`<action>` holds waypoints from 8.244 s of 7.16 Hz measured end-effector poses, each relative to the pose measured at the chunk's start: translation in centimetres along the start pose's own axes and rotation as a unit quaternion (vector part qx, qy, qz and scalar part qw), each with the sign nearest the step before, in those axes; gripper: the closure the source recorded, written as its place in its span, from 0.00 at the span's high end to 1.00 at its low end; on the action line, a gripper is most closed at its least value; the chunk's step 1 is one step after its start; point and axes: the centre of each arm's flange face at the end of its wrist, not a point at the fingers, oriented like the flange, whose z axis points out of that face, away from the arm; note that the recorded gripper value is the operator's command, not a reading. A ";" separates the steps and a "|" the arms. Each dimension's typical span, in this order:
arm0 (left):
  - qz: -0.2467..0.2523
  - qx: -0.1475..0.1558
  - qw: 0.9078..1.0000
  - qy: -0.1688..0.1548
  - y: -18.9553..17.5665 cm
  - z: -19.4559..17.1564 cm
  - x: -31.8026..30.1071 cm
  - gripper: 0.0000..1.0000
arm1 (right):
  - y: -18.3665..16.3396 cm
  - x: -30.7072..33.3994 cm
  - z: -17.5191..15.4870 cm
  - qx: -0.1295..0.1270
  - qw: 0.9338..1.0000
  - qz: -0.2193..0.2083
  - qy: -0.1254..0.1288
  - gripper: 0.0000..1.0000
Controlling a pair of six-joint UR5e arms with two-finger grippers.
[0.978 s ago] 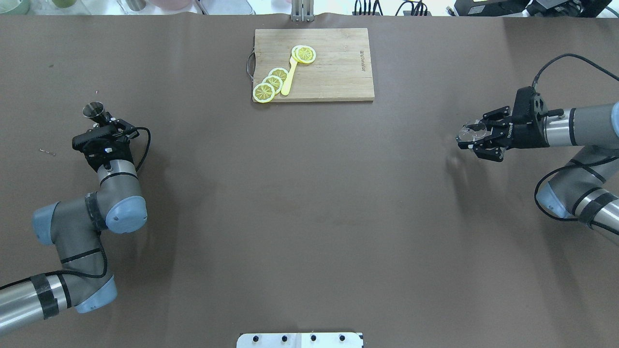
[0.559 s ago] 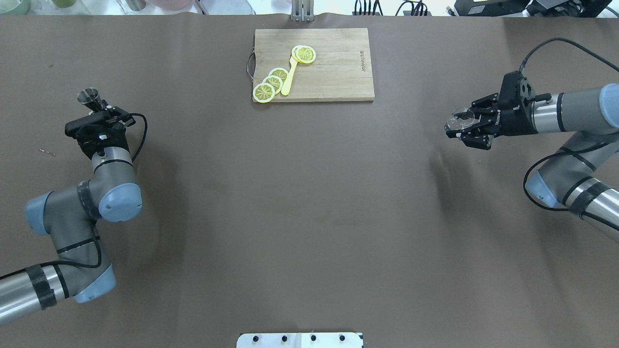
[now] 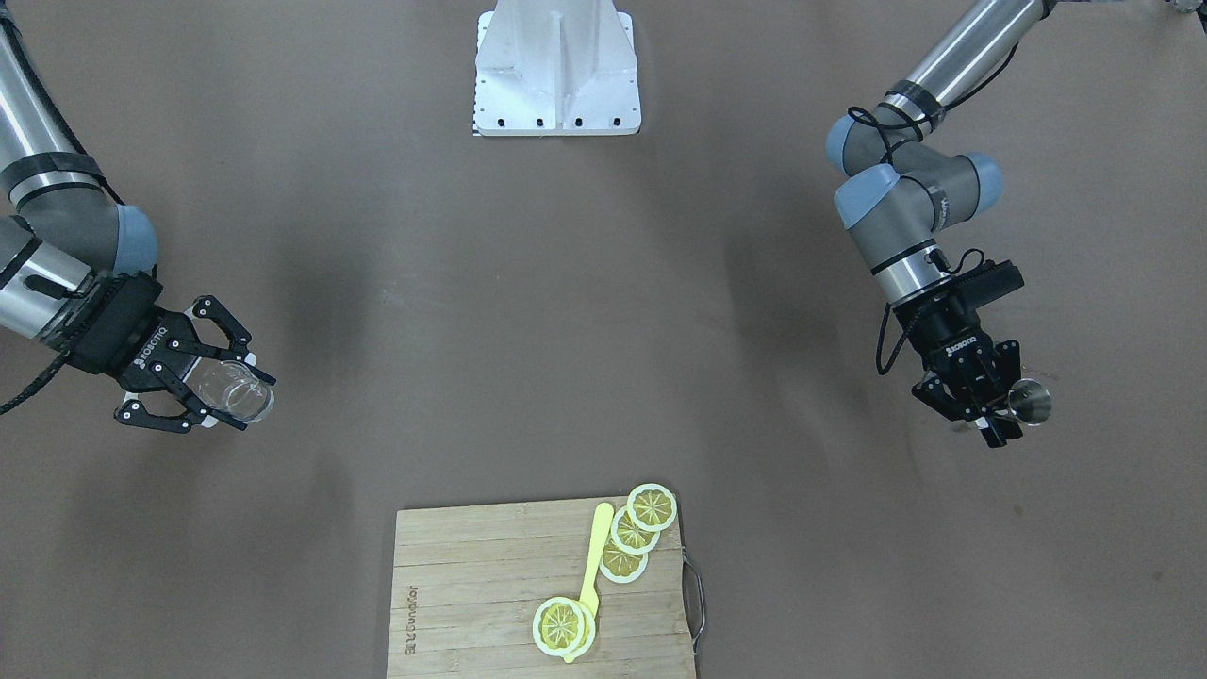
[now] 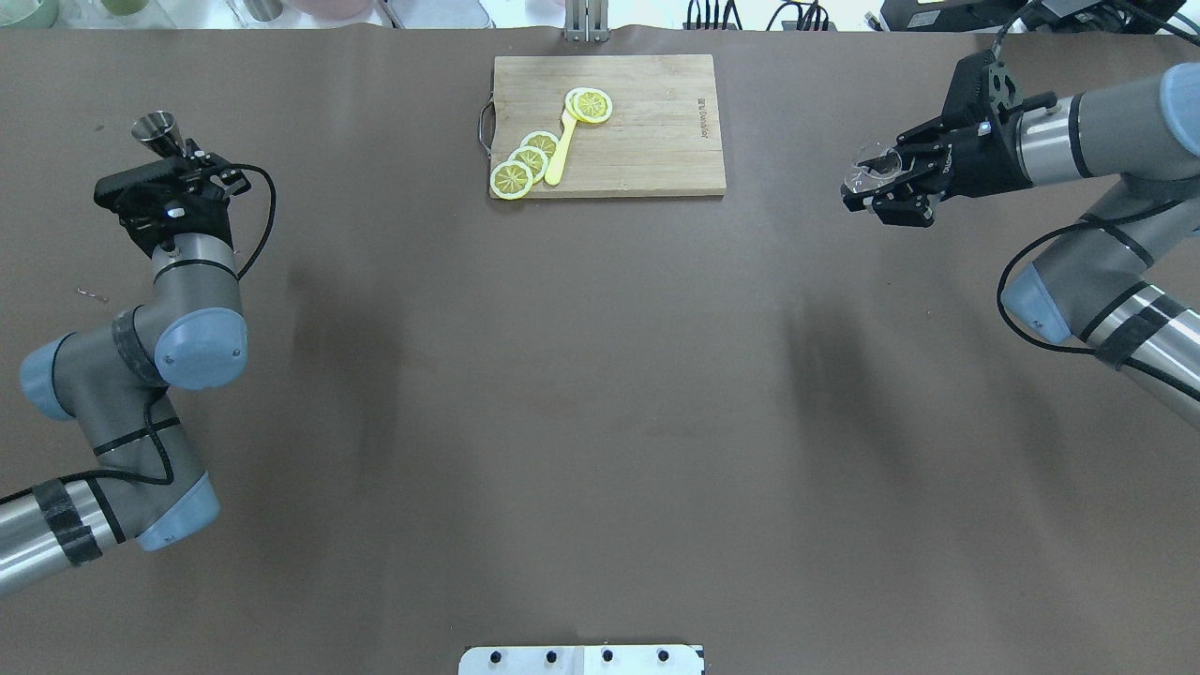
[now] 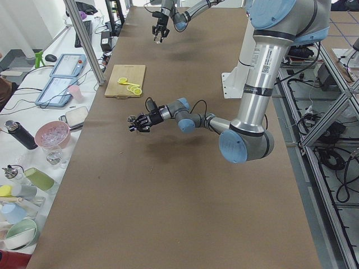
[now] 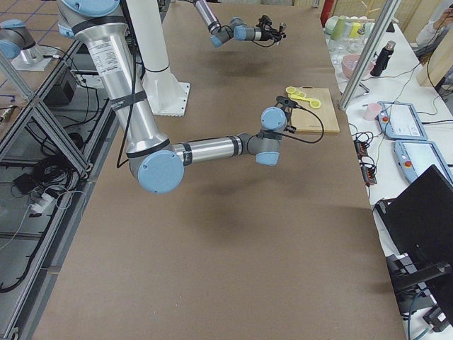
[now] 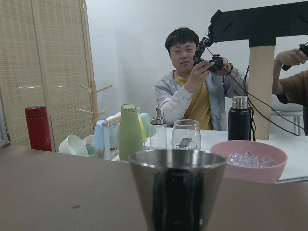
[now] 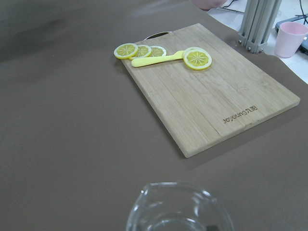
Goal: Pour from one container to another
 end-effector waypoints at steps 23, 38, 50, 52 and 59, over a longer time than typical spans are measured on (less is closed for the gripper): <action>0.179 -0.090 0.859 0.471 -3.8 -16.6 22.7 0.00 | -16.8 -13.6 1.0 -0.045 0.994 -0.073 -0.063 0.00; 0.202 -0.080 0.766 0.605 -0.4 -19.8 23.0 0.00 | -18.3 -12.3 -1.2 -0.128 0.978 -0.157 -0.046 0.00; 0.131 -0.044 0.763 0.632 3.9 -26.6 20.7 0.00 | -22.7 -17.6 3.6 -0.187 0.949 -0.247 -0.065 0.00; 0.138 -0.036 0.763 0.631 3.7 -26.7 20.9 0.00 | -22.9 -19.2 3.5 -0.193 0.935 -0.285 -0.086 0.00; 0.142 -0.020 0.773 0.618 3.3 -26.5 21.3 0.00 | -23.9 -22.7 2.5 -0.257 0.921 -0.281 -0.083 0.00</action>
